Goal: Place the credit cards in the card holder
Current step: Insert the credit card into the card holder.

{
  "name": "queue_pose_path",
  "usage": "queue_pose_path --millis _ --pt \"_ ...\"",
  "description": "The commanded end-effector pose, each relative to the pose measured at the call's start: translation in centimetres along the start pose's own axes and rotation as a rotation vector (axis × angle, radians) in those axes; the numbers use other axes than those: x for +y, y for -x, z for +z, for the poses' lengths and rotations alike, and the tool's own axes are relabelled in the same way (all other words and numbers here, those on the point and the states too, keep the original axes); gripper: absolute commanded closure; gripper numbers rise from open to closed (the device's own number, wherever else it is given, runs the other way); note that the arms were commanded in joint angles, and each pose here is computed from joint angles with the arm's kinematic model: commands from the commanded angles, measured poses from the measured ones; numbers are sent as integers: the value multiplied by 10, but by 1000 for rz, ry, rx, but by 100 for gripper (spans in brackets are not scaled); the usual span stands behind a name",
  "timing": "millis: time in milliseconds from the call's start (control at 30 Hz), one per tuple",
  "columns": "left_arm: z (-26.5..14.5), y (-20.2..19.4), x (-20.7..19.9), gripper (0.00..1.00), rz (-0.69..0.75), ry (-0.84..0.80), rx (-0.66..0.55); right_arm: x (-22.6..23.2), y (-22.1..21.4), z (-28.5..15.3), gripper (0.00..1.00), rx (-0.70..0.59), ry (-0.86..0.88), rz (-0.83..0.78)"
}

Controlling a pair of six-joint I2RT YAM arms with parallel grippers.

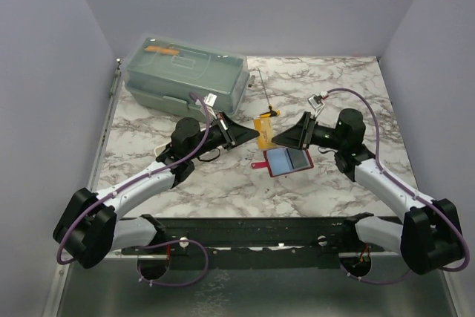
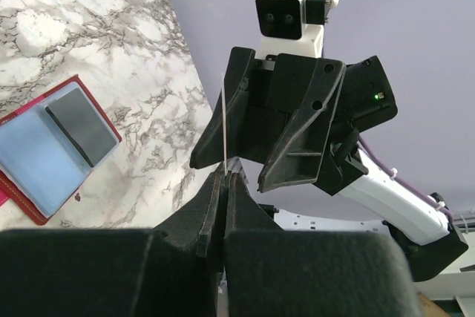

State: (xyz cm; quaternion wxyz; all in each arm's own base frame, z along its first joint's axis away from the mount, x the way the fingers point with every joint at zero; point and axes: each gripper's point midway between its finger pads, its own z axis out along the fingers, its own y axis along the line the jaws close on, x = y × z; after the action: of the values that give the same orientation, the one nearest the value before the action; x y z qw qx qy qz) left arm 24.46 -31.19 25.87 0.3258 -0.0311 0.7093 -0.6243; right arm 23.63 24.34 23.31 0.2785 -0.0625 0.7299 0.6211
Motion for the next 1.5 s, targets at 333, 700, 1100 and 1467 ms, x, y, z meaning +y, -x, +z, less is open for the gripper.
queue_pose_path --millis 333,700,1100,1467 --pt "2 1 -20 100 4 -74 12 24 0 2 75 15 151 8" --pt "20 -25 40 63 -53 119 77 -53 26 -33 100 -128 -192 29" --pt "78 -92 115 66 40 476 334 -167 -9 -103 100 92 -863 108" --pt "71 -122 216 84 36 780 438 -174 -27 -84 100 209 -766 137"
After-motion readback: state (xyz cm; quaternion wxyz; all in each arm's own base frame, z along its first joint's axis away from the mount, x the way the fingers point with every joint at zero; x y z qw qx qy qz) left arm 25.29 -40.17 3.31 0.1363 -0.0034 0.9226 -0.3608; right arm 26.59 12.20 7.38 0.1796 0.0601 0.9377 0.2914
